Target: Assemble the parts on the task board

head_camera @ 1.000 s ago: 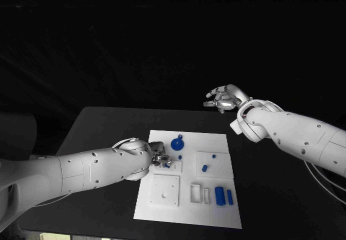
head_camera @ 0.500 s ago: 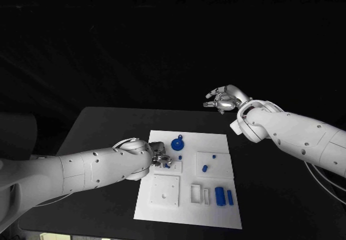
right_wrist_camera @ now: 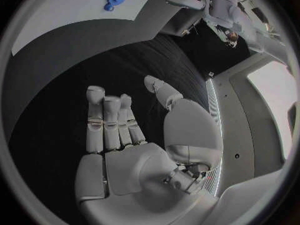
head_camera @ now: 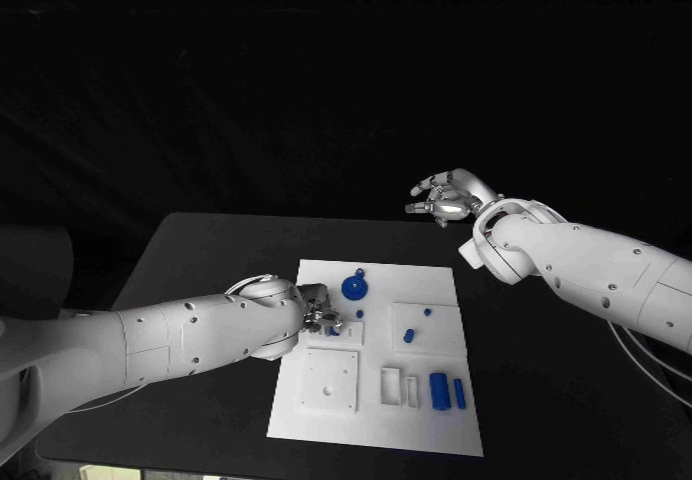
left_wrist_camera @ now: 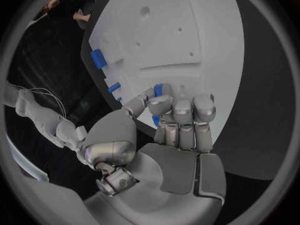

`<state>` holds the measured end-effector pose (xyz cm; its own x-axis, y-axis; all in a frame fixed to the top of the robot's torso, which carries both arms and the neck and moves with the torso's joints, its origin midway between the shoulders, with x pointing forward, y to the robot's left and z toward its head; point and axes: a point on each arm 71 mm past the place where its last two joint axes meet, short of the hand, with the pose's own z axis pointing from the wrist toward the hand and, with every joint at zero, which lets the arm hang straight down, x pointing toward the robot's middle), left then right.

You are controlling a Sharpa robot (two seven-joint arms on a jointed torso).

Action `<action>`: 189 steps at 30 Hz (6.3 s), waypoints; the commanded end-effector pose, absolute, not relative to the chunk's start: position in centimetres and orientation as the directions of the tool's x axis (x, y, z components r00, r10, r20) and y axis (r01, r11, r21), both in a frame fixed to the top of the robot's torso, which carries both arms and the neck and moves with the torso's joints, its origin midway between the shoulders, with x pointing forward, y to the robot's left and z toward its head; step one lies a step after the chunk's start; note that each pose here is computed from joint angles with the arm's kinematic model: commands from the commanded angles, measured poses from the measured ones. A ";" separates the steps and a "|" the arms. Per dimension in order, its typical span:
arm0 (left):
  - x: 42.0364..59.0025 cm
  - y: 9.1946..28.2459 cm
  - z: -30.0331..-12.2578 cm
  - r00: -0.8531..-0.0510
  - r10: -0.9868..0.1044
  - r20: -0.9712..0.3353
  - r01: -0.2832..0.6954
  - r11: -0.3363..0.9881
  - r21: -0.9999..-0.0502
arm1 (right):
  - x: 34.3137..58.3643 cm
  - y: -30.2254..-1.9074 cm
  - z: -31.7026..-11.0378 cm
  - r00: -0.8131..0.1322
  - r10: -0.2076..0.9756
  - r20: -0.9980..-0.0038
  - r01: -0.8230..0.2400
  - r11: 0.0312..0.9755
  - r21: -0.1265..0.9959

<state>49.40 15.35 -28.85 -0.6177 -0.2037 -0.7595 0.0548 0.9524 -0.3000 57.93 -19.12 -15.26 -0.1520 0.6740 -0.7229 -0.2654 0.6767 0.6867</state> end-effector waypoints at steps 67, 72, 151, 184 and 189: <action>49.4 14.7 -29.6 -0.665 -0.181 -0.724 0.065 0.952 -0.298 | 57.8 -19.2 -15.4 -0.167 0.659 -0.733 -0.269 0.685 0.677; 49.4 14.9 -29.6 -0.661 -0.186 -0.727 0.058 0.953 -0.297 | 57.8 -19.3 -15.4 -0.165 0.659 -0.733 -0.268 0.686 0.677; 57.5 19.6 -26.2 -0.634 -0.282 -0.720 -0.084 0.951 -0.298 | 57.8 -19.4 -15.5 -0.158 0.663 -0.732 -0.265 0.685 0.678; 57.5 19.3 -27.3 -0.657 -0.275 -0.702 -0.083 0.952 -0.295 | 57.8 -19.1 -15.5 -0.164 0.663 -0.731 -0.268 0.683 0.680; 57.5 19.3 -27.3 -0.652 -0.281 -0.704 -0.086 0.950 -0.300 | 57.8 -19.1 -15.5 -0.165 0.662 -0.731 -0.267 0.683 0.679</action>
